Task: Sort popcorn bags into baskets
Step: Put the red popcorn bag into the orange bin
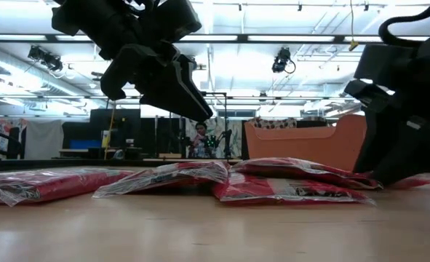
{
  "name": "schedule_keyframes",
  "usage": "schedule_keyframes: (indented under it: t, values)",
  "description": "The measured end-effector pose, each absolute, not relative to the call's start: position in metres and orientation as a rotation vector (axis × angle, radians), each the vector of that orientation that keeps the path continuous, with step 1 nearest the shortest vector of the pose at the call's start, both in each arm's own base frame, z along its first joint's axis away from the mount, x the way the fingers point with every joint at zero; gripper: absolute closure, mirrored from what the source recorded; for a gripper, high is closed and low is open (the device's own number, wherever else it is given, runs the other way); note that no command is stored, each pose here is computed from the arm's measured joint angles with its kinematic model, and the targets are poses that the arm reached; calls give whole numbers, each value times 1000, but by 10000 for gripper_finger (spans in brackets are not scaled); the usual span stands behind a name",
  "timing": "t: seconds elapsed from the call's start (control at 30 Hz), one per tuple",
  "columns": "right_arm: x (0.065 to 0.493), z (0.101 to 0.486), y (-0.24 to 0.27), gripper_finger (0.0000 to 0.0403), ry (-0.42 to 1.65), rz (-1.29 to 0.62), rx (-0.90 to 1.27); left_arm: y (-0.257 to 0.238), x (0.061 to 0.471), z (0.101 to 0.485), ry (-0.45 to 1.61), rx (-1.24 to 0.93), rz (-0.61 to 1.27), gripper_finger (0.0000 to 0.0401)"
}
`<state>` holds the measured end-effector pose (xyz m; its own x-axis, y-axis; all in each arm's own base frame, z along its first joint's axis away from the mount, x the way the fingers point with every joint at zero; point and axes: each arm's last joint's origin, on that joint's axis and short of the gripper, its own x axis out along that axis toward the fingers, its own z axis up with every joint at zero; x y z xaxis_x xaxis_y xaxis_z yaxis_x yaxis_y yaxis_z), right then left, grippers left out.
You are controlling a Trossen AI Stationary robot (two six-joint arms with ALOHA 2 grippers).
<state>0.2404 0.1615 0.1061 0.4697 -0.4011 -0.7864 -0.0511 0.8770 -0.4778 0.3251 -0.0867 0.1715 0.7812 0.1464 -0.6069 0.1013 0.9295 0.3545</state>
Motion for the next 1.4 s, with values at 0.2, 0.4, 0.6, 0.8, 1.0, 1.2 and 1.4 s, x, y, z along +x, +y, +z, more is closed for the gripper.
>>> schedule_keyframes:
  t: [0.2,0.4,0.6,0.8,1.0,1.2,1.4]
  values:
    - [240,113,159,394,1118,-196,-467,-87,325,171,682,362,19,276]
    - [249,153,162,390,1127,-216,-511,-87,325,171,683,361,19,276]
    - [256,202,159,393,1109,-280,-606,-87,325,171,682,327,31,276]
    - [258,249,146,398,1007,-424,-679,-88,324,171,681,300,30,276]
    - [256,279,121,397,868,-595,-748,-88,324,171,681,294,30,276]
    - [252,307,85,397,811,-746,-773,-88,325,171,678,298,30,276]
    - [256,326,35,397,843,-834,-641,-85,333,181,569,369,27,276]
